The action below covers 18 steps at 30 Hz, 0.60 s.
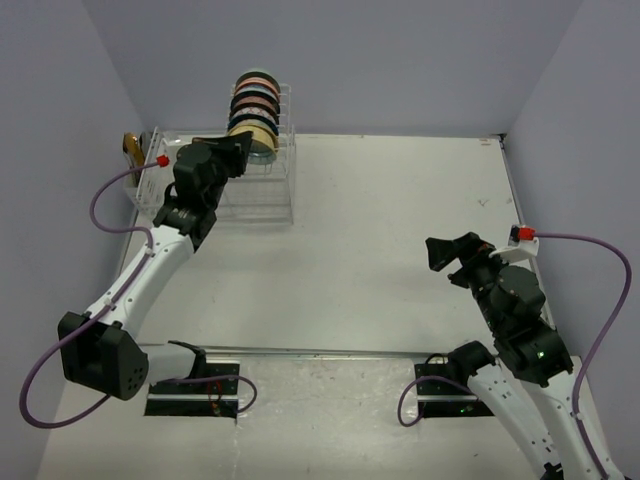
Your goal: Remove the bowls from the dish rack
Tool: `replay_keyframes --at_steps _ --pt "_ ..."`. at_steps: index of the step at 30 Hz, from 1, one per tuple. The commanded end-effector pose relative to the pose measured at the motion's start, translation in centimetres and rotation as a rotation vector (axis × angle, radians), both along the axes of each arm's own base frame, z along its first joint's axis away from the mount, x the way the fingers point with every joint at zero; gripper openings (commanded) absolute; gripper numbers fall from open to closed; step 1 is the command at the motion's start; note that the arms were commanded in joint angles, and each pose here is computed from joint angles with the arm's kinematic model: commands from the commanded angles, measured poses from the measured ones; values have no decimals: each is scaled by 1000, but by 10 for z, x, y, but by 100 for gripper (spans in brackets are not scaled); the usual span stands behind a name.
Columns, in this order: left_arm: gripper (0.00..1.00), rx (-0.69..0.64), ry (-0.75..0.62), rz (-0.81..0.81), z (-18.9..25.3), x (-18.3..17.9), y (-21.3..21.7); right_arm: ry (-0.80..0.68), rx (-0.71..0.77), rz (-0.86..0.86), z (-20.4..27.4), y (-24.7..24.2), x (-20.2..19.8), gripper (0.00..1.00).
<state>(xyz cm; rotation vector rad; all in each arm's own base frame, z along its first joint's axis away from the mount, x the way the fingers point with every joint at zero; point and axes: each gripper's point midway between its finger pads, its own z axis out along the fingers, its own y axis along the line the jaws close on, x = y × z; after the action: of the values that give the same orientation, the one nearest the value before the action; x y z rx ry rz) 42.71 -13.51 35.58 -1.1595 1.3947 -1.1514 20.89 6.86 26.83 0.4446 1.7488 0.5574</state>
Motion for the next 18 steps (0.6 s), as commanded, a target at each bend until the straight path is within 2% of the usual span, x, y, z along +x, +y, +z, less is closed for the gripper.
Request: replay_keyframes --at_steps 1,18 --pt "0 -27 -178 0 55 -14 3 -33 15 -8 8 0 2 99" --pt "0 -1 -267 -27 82 -31 -1 -35 9 12 8 3 2 99"
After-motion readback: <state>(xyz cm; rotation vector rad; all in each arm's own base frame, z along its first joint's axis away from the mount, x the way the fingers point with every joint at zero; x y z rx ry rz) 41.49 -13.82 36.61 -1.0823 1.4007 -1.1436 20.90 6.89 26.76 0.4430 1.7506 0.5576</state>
